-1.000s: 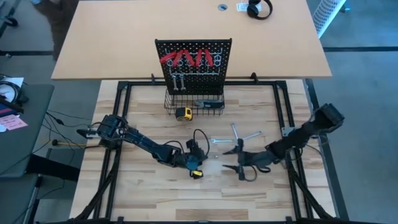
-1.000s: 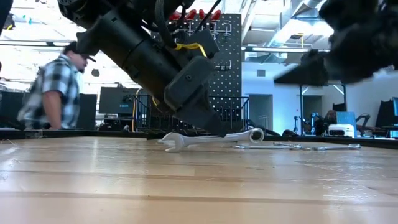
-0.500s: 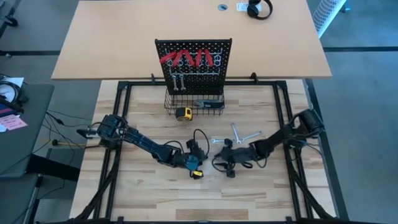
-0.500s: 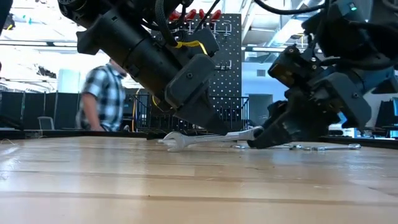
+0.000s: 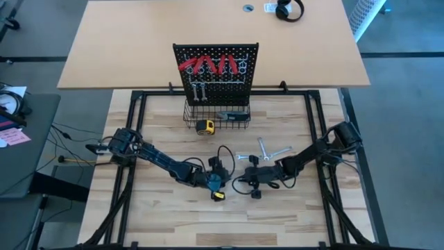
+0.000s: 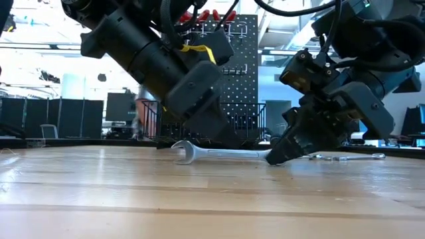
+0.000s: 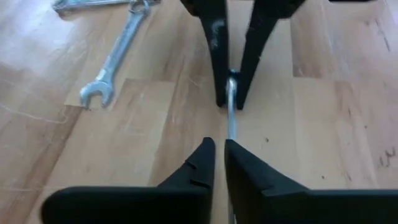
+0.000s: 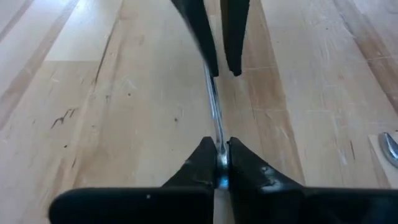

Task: Hang tools onto peg board
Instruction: Hang the wrench into the pegboard

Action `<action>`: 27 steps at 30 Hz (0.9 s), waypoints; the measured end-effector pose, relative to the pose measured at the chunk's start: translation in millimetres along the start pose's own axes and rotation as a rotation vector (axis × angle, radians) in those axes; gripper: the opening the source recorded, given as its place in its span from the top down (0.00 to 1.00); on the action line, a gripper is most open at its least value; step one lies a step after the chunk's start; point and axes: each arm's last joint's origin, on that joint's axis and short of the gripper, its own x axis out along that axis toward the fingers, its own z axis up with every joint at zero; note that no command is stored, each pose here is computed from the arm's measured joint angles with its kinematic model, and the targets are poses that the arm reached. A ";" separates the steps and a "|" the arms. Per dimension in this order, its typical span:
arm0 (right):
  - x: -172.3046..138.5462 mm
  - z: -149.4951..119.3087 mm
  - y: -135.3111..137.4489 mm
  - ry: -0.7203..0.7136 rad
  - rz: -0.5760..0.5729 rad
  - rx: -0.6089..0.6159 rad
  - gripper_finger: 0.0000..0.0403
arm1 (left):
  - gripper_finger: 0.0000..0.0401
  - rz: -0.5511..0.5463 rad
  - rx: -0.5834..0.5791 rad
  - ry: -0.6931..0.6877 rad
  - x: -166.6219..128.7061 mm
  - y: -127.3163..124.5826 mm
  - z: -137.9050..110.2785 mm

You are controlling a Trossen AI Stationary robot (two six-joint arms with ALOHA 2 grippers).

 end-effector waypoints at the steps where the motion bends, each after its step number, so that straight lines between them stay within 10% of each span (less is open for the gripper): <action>1: 0.0 -0.1 0.1 0.000 -0.002 -0.001 0.93 | 0.88 -0.001 0.000 0.007 -0.1 0.1 -0.3; 10: 0.0 -1.1 0.0 0.012 -0.003 -0.004 0.93 | 0.67 -0.061 -0.006 0.110 -1.8 1.0 -6.5; 27: -7.0 4.1 0.5 0.001 -0.015 -0.007 0.92 | 0.82 -0.109 0.001 0.207 -9.6 1.6 -11.2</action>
